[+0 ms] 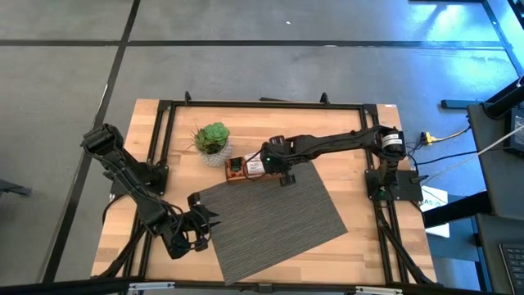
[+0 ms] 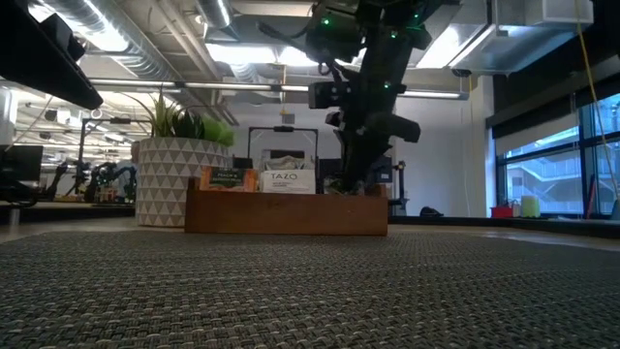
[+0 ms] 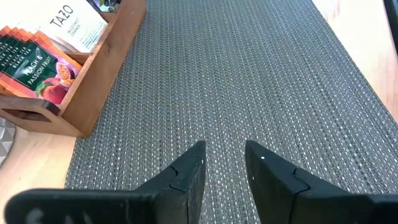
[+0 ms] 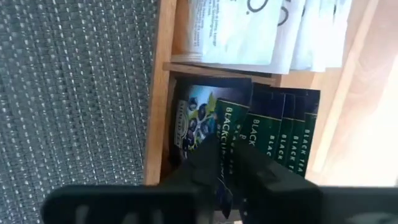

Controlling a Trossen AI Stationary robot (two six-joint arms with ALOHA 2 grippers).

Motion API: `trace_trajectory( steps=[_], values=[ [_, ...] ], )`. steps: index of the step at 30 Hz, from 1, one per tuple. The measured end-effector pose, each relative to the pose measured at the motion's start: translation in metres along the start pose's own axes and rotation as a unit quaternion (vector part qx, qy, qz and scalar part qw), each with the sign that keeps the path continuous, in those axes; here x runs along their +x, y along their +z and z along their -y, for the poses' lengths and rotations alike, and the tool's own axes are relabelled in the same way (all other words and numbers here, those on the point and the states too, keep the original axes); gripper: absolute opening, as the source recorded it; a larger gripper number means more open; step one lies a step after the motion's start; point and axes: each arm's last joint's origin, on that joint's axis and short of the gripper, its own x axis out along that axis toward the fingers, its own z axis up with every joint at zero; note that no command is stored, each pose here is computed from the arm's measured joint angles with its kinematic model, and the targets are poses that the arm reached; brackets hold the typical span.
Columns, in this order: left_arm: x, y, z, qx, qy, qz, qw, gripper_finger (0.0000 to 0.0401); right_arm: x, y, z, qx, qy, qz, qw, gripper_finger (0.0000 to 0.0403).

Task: Pick & Place Tea
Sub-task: Put the black tea bag into the right slot of the wooden organizer, then adjust the mat on the table

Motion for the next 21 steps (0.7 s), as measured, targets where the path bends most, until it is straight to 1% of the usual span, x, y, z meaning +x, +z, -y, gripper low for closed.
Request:
trace_trajectory(
  steps=[5,8,11,16,18,21],
  values=[
    [0.0,0.0,0.0,0.0,0.001,0.001,1.0,0.0109,0.0,-0.001,0.002,0.004,-0.033,-0.014,0.999,0.0103],
    [0.0,0.0,0.0,-0.002,0.001,0.002,1.0,0.0109,-0.004,-0.001,0.002,0.004,-0.041,-0.021,0.999,0.0126],
    [0.0,0.0,0.0,-0.005,0.002,0.003,1.0,0.0109,-0.01,0.001,0.004,0.013,-0.043,-0.016,0.999,0.0138],
    [0.003,0.0,0.002,-0.009,-0.001,0.007,1.0,0.0109,-0.028,0.002,0.008,0.044,-0.052,0.011,0.998,0.0142],
    [0.007,-0.001,0.004,-0.004,0.002,0.006,1.0,0.0109,-0.04,0.0,0.008,0.059,-0.035,0.024,0.997,0.0142],
    [0.019,-0.005,0.007,-0.008,0.0,-0.011,1.0,0.0109,-0.056,-0.008,0.004,0.083,0.02,0.048,0.995,0.0142]
  ],
)
